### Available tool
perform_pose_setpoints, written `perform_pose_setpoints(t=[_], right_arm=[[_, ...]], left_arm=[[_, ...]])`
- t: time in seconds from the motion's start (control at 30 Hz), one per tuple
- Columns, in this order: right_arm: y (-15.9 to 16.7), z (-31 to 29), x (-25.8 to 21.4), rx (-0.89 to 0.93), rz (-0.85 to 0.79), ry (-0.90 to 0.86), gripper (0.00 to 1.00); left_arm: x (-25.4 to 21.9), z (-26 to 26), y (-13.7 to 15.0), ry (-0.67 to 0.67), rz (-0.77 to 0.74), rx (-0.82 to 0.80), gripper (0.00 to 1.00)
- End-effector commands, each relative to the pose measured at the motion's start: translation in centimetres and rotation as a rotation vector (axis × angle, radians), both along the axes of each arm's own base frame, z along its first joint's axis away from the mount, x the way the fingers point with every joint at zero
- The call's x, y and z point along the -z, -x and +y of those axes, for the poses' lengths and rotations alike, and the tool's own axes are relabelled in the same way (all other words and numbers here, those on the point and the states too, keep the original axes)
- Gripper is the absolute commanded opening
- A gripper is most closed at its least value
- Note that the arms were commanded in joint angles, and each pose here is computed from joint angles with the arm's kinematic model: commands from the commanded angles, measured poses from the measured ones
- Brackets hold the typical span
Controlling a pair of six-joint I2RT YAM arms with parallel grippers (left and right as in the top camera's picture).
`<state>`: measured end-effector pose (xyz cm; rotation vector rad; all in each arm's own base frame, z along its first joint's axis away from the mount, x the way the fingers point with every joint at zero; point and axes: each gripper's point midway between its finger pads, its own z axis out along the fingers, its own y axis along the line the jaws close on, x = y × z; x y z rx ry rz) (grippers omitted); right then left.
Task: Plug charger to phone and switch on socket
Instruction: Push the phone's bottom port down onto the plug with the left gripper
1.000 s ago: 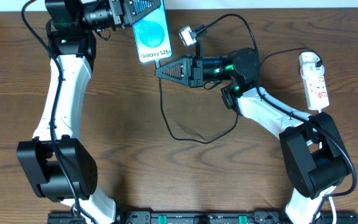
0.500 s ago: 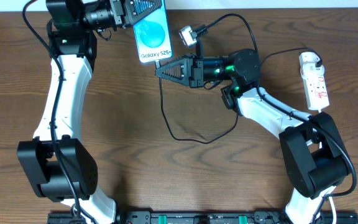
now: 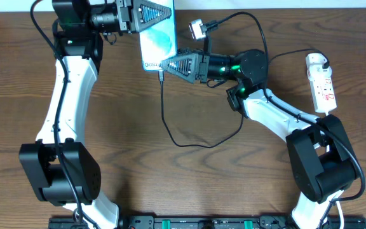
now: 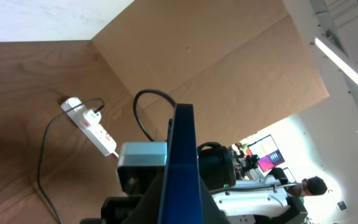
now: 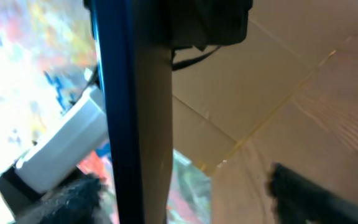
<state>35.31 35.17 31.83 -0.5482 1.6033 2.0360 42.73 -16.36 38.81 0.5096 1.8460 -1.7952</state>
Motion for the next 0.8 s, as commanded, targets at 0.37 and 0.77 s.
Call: perform_pose_setpoints(t=[0.37, 0.77], right_arm=[[-1.6, -1.6, 1.5, 0.015, -0.026, 0.064, 0.99], [-4.7, -4.0, 12.4, 0.114, 0.256, 0.375, 0.99]], left_arm=[[-0.6, 4.2, -0.8, -0.001, -0.006, -0.073, 0.07], [-0.6, 4.4, -0.8, -0.001, -0.006, -0.077, 0.08]])
